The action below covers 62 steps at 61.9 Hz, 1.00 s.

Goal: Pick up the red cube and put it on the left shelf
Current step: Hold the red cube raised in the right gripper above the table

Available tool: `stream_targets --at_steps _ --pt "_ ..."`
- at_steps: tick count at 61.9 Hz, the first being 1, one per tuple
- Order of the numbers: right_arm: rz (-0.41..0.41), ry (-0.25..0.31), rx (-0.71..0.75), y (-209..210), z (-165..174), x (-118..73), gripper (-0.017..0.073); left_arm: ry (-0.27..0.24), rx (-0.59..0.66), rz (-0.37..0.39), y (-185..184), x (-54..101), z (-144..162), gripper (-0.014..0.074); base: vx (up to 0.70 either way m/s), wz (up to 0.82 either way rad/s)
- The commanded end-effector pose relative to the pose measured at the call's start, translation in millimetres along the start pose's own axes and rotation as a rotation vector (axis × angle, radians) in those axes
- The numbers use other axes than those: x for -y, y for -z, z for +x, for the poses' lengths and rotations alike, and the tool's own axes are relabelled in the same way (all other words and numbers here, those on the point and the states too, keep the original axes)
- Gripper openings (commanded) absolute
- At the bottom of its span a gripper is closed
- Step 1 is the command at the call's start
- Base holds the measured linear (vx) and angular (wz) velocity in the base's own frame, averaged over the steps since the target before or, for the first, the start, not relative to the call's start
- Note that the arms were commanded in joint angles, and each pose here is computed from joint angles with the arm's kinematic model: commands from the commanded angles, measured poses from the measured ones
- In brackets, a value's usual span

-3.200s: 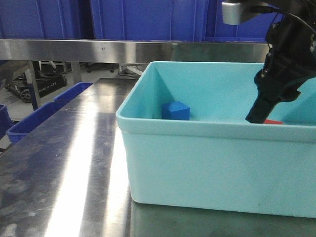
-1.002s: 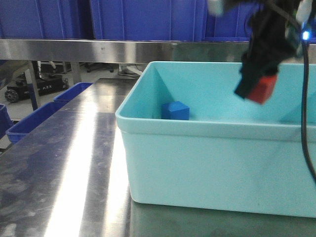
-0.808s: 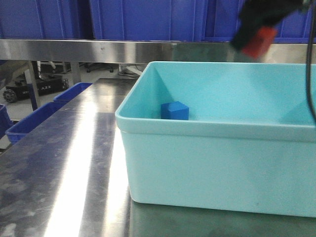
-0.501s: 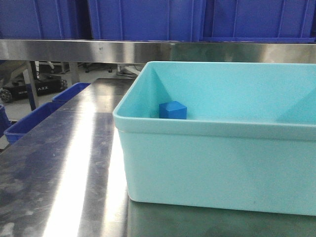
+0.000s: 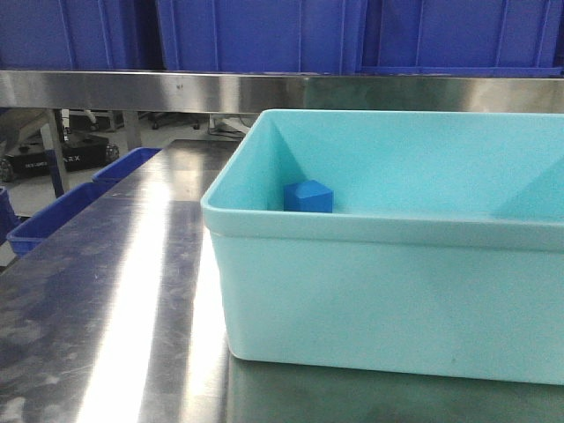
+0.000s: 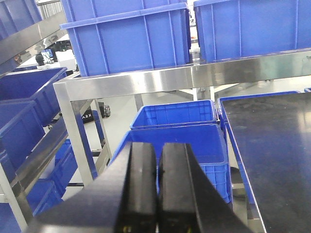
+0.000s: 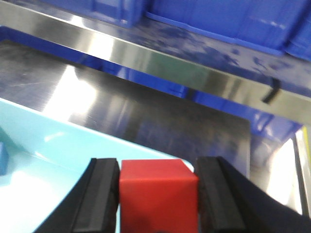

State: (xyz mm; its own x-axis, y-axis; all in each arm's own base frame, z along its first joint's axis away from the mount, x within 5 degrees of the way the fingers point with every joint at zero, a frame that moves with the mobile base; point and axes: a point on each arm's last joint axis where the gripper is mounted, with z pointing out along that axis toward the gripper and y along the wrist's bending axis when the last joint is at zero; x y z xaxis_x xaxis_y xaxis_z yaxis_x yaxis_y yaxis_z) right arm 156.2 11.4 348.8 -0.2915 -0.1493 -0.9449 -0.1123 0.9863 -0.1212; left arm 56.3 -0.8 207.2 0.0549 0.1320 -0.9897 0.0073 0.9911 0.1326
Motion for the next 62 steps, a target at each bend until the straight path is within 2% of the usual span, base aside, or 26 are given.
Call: stream_targets --at_steps 1,14,28,62 --pt "0.051 -0.017 0.143 17.7 -5.7 5.6 0.0058 0.005 0.069 -0.006 -0.3 0.0 -0.8 0.0106 0.0 0.0" --pt "0.07 -0.021 0.156 35.0 22.2 3.1 0.0058 0.005 0.069 -0.006 -0.3 0.0 -0.8 0.0106 0.0 0.0" --pt "0.068 -0.022 0.141 35.2 46.2 -0.4 0.0058 0.005 0.069 -0.006 -0.3 0.0 -0.8 0.0106 0.0 0.0" --pt "0.068 -0.021 0.135 33.4 51.0 -0.9 0.0058 0.005 0.069 -0.006 -0.3 0.0 -0.8 0.0106 0.0 0.0"
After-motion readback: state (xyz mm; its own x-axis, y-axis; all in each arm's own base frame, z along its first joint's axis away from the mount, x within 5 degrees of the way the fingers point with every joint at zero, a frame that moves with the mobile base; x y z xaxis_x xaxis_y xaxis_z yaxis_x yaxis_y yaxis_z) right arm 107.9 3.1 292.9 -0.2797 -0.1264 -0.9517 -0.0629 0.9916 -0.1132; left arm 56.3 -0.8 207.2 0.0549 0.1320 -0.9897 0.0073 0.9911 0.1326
